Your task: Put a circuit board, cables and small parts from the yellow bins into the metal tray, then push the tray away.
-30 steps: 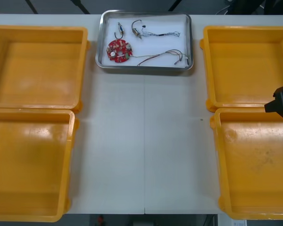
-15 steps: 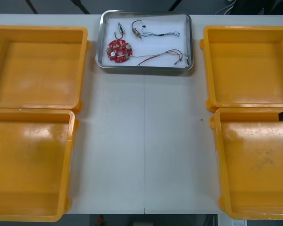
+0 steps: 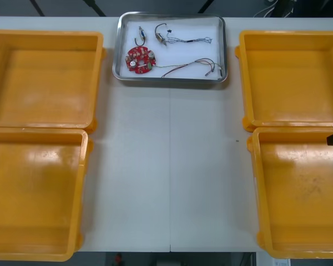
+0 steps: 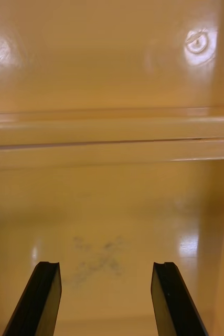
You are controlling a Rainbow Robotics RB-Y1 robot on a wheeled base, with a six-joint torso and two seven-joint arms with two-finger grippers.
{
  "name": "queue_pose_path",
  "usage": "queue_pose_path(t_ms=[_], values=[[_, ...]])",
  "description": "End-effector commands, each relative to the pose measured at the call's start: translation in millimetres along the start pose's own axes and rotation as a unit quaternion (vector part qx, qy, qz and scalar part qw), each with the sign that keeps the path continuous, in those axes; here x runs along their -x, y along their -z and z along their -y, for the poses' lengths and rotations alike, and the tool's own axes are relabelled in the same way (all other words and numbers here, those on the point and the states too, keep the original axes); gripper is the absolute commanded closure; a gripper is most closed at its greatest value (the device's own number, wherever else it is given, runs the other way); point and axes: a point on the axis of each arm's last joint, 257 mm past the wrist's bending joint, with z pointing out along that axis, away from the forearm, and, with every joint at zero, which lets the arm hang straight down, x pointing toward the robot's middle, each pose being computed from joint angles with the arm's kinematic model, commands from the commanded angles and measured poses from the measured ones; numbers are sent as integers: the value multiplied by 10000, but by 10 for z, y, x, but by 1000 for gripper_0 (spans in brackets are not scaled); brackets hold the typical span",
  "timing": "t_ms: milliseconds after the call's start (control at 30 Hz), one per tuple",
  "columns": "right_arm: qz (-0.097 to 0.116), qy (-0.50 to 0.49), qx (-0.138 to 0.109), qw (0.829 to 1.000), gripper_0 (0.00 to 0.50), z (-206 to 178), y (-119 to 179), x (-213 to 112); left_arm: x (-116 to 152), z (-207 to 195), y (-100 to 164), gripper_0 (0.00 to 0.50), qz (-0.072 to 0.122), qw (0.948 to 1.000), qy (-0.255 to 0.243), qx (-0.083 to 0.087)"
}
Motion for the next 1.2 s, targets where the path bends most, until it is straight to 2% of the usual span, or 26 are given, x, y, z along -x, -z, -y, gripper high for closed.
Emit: queue_pose_path(t_ms=[33, 367, 1200], values=[[-107, 137, 81, 9998, 0, -91, -93, -94, 54, -23, 50, 0, 112, 9997, 215, -4], [-175, 121, 316, 9993, 0, -255, -151, -159, 54, -23, 50, 0, 112, 9997, 215, -4], [-203, 112, 307, 9993, 0, -250, -165, -181, 54, -23, 50, 0, 112, 9997, 215, -4]])
